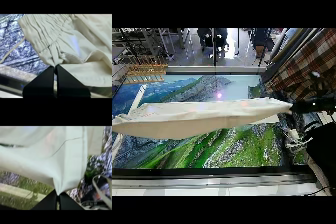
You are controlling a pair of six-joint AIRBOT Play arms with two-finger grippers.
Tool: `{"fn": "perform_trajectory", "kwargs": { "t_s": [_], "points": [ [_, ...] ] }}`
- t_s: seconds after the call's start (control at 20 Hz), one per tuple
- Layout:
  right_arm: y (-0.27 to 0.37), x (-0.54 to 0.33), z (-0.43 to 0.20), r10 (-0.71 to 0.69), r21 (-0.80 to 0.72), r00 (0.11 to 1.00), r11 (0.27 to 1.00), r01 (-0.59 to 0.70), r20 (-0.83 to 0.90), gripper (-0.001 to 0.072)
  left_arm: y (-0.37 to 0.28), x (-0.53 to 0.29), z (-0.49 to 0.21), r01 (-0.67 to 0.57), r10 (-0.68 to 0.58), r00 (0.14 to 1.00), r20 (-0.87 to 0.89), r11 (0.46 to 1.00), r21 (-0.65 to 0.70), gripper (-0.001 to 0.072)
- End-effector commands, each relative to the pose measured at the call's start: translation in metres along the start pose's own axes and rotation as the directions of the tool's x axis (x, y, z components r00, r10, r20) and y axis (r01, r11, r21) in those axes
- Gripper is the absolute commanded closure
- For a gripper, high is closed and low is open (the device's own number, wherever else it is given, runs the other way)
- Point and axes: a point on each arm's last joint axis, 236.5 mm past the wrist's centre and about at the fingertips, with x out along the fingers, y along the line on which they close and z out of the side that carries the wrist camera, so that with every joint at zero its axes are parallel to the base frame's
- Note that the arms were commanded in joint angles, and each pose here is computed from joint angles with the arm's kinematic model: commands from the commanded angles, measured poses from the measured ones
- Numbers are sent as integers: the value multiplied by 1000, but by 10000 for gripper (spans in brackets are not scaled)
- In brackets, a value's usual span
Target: Fold the clothes and pants, and hang the long-sleeved shirts on hangers.
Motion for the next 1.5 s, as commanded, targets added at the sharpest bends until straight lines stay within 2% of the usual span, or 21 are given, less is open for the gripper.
{"fn": "perform_trajectory", "kwargs": {
  "t_s": [0.0, 0.2, 0.25, 0.3, 0.35, 0.45, 0.6, 0.65, 0.7, 0.8, 0.85, 0.95, 1.0, 1.05, 1.15, 1.3, 1.35, 1.4, 1.45],
  "points": [
    [8, 26, -95, 70, 47, 951, 997, -59, -301, 694, 17, 38, -54, 18, 10, 986, -166, 986, 168, 702],
    [17, 94, -200, 152, 162, 869, 983, -84, -471, 680, 63, 89, -140, -46, 112, 918, -379, 983, 180, 700],
    [19, 100, -219, 160, 174, 848, 981, -82, -505, 520, 69, 99, -155, -51, 122, 903, -411, 982, 179, 700],
    [17, 101, -232, 151, 174, 831, 982, -67, -536, 295, 74, 106, -164, -57, 132, 894, -429, 982, 182, 700],
    [13, 100, -235, 135, 164, 825, 985, -52, -549, 250, 79, 112, -168, -59, 134, 888, -440, 982, 179, 700],
    [-2, 95, -225, 83, 156, 842, 988, 2, -533, 246, 90, 116, -165, -99, 169, 890, -423, 978, 183, 683],
    [-33, 92, -185, -25, 203, 911, 972, 118, -412, 241, 125, 101, -145, -264, 310, 874, -375, 950, 170, 683],
    [-39, 93, -174, -50, 221, 925, 965, 142, -376, 203, 131, 95, -137, -294, 332, 874, -355, 943, 158, 688],
    [-41, 95, -165, -60, 240, 938, 959, 148, -342, 165, 134, 91, -130, -302, 336, 880, -336, 941, 151, 698],
    [-29, 103, -142, -7, 311, 970, 946, 86, -245, 166, 137, 89, -124, -297, 344, 883, -320, 936, 189, 698],
    [-24, 106, -127, 12, 344, 983, 937, 52, -183, 166, 141, 88, -124, -302, 359, 877, -318, 928, 217, 663],
    [-18, 110, -94, 41, 426, 998, 904, -18, -44, 172, 156, 86, -120, -376, 414, 858, -303, 909, 178, 313],
    [-17, 113, -77, 51, 472, 998, 880, -58, 27, 183, 161, 85, -117, -417, 434, 853, -290, 901, 122, 159],
    [-18, 117, -64, 57, 511, 995, 855, -92, 84, 199, 161, 86, -112, -437, 434, 858, -273, 898, 56, 42],
    [-27, 134, -43, 61, 586, 984, 796, -151, 170, 199, 144, 85, -89, -392, 370, 905, -208, 917, -71, 1],
    [-53, 170, -29, 44, 678, 976, 713, -180, 213, 223, 84, 68, -8, -101, 124, 990, 73, 962, -255, 3],
    [-60, 182, -28, 46, 685, 979, 708, -172, 198, 235, 59, 55, 22, 34, 16, 982, 189, 966, -255, 3],
    [-66, 191, -27, 47, 689, 981, 705, -166, 187, 277, 35, 41, 47, 157, -86, 953, 289, 960, -233, 4],
    [-72, 198, -24, 48, 693, 982, 702, -164, 183, 289, 20, 31, 63, 242, -156, 922, 355, 946, -215, 5]
  ]
}}
